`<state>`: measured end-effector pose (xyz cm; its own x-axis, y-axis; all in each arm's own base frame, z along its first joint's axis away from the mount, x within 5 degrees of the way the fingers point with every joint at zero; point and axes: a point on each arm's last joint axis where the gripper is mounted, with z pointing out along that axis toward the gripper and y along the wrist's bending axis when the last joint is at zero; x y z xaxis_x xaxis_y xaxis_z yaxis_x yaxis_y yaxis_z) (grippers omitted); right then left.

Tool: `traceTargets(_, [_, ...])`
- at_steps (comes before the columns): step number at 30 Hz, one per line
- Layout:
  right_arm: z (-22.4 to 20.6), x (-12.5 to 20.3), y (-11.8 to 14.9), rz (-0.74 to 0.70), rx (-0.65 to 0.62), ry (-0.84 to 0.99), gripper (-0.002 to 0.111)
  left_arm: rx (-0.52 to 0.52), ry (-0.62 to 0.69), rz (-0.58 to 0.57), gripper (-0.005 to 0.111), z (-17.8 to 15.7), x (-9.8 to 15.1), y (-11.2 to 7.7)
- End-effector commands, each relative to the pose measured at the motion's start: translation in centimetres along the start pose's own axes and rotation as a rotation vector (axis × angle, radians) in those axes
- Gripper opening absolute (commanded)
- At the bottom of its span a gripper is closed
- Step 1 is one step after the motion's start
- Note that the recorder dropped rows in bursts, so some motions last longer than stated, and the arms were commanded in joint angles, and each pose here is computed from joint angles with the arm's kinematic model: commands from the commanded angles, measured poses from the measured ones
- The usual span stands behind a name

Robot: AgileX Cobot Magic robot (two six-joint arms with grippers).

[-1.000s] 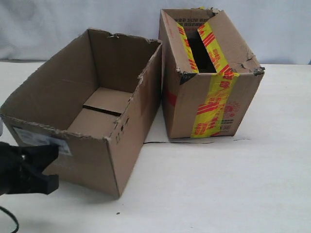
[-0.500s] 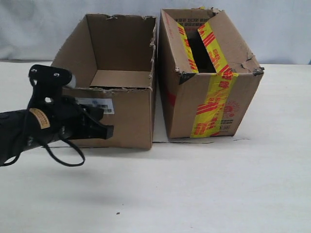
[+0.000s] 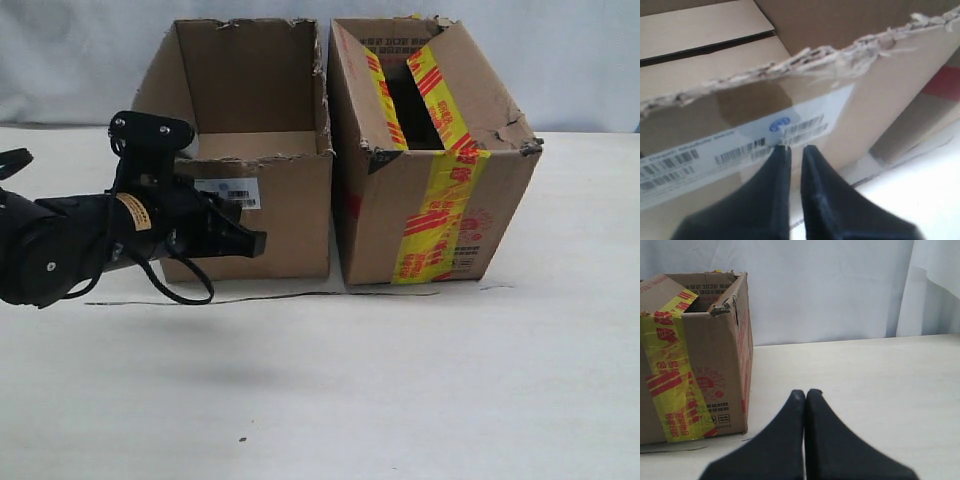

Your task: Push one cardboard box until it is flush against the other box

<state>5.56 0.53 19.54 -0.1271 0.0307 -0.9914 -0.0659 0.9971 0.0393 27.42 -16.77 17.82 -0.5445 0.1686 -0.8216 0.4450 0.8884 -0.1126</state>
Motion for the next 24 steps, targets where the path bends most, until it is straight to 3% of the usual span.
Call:
traceTargets(1, [0.0,0.1,0.0,0.005,0.007,-0.002,0.0,0.042,0.009,0.112,0.0,-0.8,-0.2,-1.1])
traceTargets(5, [0.0,0.1,0.0,0.005,0.007,-0.002,0.0,0.089,-0.071,0.184,0.0,-4.6,-0.7,-2.2])
traceTargets(9, [0.0,0.1,0.0,0.005,0.007,-0.002,0.0,0.1,-0.168,0.25,0.0,-9.1,0.3,-1.7])
traceTargets(18, [0.0,0.1,0.0,0.005,0.007,-0.002,0.0,0.086,-0.349,0.327,0.0,-17.3,5.8,-0.2])
traceTargets(24, [0.0,0.1,0.0,0.005,0.007,-0.002,0.0,0.045,-0.289,0.373,0.0,-19.9,8.9,0.8])
